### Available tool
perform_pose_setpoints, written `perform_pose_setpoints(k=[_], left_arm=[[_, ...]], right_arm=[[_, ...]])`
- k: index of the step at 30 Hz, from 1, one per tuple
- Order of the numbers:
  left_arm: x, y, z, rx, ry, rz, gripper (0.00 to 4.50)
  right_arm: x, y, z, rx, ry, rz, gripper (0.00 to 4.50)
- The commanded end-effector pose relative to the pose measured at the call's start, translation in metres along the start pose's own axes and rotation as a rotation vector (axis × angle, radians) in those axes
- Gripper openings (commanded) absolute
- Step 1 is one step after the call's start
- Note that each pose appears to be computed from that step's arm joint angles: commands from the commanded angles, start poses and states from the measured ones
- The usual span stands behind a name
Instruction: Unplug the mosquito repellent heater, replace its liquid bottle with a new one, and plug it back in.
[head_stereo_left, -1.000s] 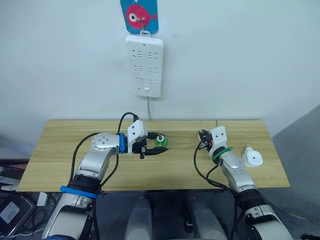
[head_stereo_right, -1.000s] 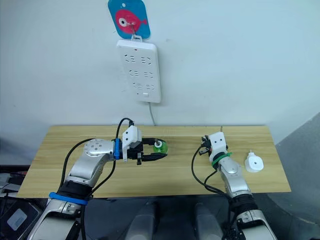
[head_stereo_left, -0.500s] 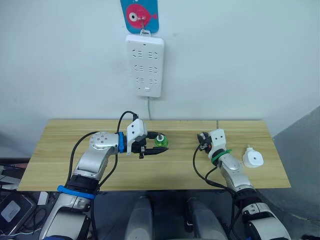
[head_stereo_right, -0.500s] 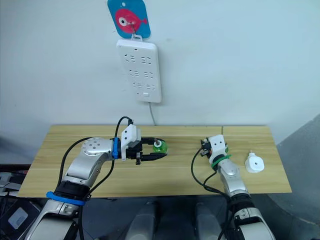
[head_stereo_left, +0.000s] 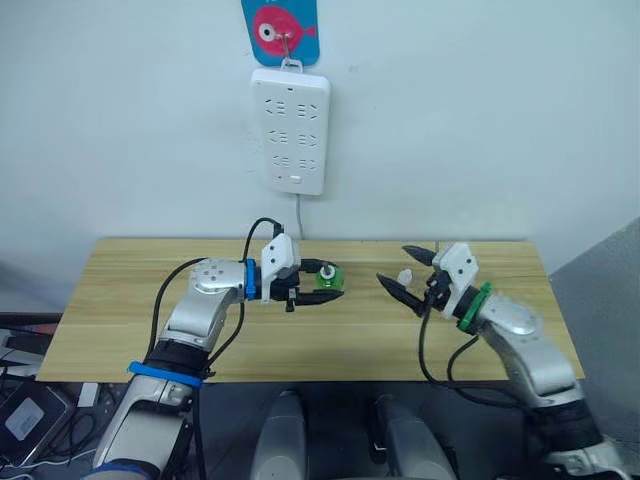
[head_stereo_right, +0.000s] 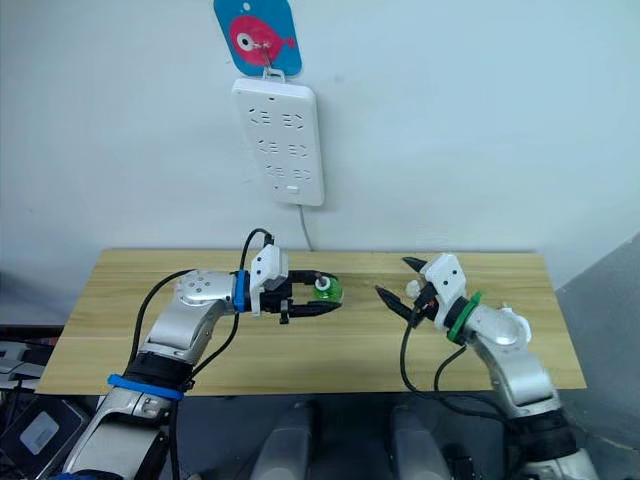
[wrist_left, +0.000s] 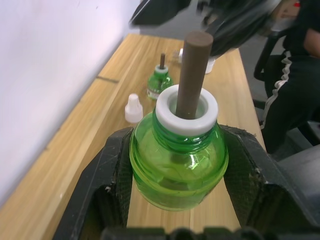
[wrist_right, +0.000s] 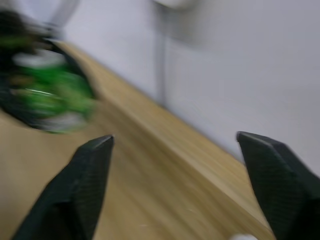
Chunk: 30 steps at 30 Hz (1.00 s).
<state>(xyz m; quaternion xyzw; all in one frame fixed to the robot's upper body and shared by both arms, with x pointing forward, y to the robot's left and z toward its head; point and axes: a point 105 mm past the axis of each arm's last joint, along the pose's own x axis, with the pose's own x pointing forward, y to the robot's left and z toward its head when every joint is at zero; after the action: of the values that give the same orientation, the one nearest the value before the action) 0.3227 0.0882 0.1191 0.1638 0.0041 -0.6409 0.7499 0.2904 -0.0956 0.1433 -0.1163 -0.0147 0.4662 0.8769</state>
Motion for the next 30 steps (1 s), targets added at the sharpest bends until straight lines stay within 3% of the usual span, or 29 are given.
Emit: perform_pose_setpoints(k=[1, 11, 16, 28, 30], left_arm=[[0.006, -0.002, 0.012, 0.069, -0.028, -0.066, 2.23], [0.018, -0.006, 0.020, 0.128, -0.053, -0.155, 2.23], [0.021, -0.004, 0.025, 0.132, -0.063, -0.160, 2.23], [0.024, -0.004, 0.026, 0.132, -0.071, -0.166, 2.23], [0.025, -0.004, 0.026, 0.131, -0.072, -0.167, 2.23]], right_arm=[[0.006, 0.024, 0.025, 0.017, -0.031, 0.136, 3.57], [0.030, 0.031, 0.037, 0.039, -0.047, 0.157, 3.57], [0.036, 0.031, 0.036, 0.020, -0.048, 0.160, 2.39], [0.042, 0.035, 0.026, -0.003, -0.021, 0.174, 2.39], [0.042, 0.035, 0.025, -0.005, -0.021, 0.174, 2.01]])
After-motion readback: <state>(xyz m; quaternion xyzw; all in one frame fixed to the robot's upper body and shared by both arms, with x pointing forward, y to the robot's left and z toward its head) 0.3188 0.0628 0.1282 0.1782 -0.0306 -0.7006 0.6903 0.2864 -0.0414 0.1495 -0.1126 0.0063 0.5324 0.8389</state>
